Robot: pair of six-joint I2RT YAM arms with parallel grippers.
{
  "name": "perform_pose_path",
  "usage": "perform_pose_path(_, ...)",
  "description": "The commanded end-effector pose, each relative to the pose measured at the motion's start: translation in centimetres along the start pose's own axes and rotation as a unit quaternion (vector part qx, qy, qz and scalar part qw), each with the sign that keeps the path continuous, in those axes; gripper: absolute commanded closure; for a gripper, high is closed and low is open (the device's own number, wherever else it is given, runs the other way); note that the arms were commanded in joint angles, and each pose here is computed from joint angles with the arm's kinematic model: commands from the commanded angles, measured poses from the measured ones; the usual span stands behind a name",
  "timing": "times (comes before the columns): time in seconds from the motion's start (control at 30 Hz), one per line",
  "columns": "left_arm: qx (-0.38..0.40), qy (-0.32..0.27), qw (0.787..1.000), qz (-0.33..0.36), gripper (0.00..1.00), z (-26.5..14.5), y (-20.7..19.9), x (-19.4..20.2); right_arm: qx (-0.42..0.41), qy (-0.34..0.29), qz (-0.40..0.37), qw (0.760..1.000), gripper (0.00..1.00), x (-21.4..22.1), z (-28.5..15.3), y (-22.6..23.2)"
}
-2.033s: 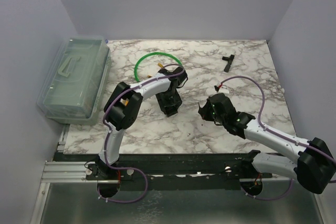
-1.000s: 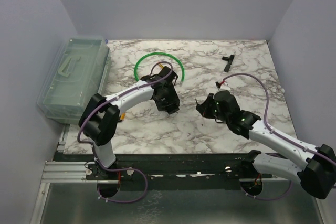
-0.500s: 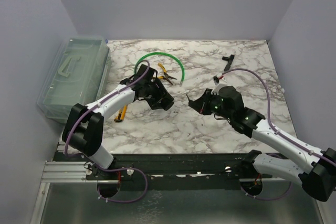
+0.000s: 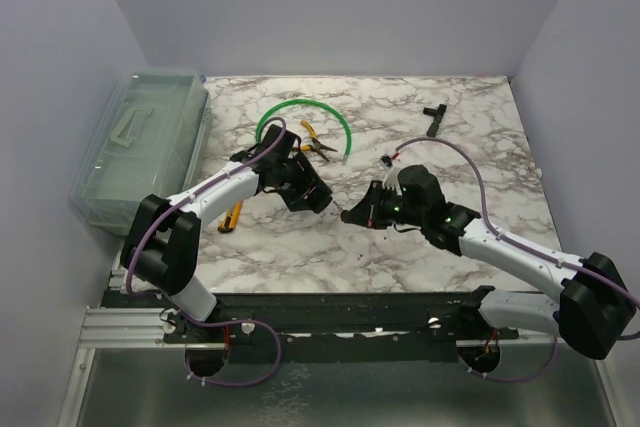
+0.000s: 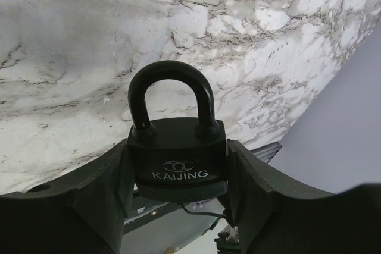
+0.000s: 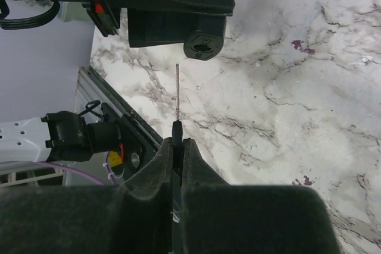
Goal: Unlock with the key
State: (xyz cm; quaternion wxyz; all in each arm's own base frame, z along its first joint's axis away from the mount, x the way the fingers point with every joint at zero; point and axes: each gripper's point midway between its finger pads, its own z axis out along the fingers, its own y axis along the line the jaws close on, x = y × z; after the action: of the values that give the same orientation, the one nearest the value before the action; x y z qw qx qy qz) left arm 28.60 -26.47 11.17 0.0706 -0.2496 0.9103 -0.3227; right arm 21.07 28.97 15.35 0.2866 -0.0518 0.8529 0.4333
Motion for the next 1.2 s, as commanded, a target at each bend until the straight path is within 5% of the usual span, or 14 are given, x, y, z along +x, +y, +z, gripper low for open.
perform_pose_path(0.0,0.036,0.01,0.999,0.0,1.0,-0.3,-2.1,-0.2,-0.031,0.018,0.012,0.999,1.0,0.6,0.4,0.8)
perform_pose_path(1.17,0.023,0.016,1.0,-0.005,1.0,0.5,-1.3,0.0,-0.006,0.043,0.041,0.998,1.0,0.9,4.5,-1.1)
